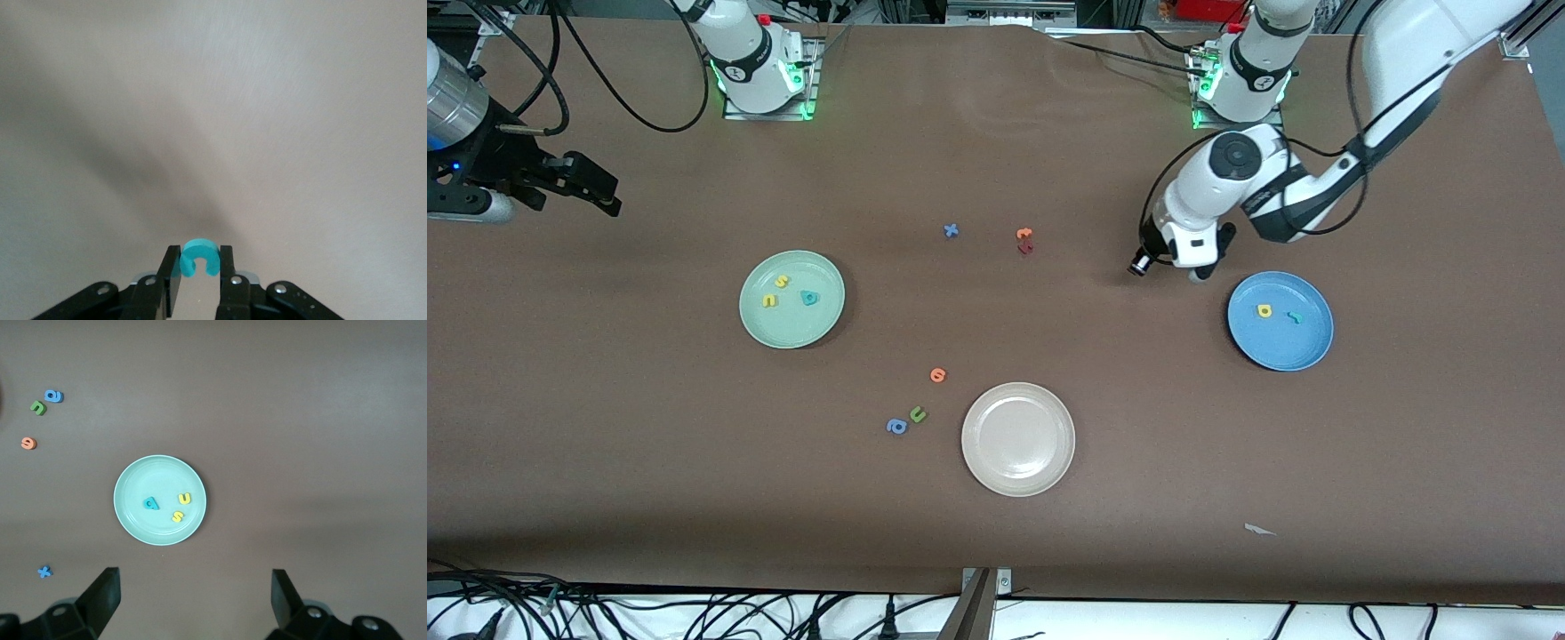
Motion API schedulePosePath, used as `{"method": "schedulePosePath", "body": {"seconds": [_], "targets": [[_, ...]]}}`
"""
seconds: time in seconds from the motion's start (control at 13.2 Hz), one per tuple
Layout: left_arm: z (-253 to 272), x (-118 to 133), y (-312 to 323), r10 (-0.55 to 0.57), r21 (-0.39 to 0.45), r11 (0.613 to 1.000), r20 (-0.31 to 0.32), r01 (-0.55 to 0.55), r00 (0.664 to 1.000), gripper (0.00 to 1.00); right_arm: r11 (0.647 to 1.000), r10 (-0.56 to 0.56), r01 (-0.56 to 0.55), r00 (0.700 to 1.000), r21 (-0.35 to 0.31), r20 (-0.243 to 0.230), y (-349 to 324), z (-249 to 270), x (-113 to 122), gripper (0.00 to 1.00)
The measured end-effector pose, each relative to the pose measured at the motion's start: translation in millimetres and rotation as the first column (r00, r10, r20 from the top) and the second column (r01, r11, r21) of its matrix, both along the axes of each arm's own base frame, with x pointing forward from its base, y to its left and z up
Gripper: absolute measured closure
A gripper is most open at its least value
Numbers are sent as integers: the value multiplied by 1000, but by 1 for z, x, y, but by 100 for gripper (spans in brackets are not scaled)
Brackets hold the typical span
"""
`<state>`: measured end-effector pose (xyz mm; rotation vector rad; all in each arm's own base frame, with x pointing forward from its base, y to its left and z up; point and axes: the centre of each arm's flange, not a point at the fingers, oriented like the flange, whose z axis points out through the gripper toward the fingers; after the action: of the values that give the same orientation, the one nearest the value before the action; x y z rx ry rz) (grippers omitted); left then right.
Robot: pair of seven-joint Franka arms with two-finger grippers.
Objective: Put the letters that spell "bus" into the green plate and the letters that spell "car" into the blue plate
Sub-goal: 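Carry the teal c onto the blue plate and open the left gripper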
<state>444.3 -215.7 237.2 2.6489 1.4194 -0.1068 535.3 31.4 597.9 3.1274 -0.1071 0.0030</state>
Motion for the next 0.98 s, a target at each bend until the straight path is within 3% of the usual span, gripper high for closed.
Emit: {"method": "schedulePosePath", "body": {"seconds": [0.45, 0.76, 0.98], "targets": [[33, 47, 108, -159, 97, 983, 11, 157, 987, 73, 1000, 0, 0, 1000, 0, 0, 0, 0, 0, 0], [26, 54, 200, -301, 120, 946, -36, 303, 953, 73, 1000, -1, 1, 1000, 0, 0, 0, 0, 0, 0], [4, 51, 241, -335, 110, 933, -79, 342, 939, 73, 1000, -2, 2, 1000, 0, 0, -1, 0, 0, 0]]}}
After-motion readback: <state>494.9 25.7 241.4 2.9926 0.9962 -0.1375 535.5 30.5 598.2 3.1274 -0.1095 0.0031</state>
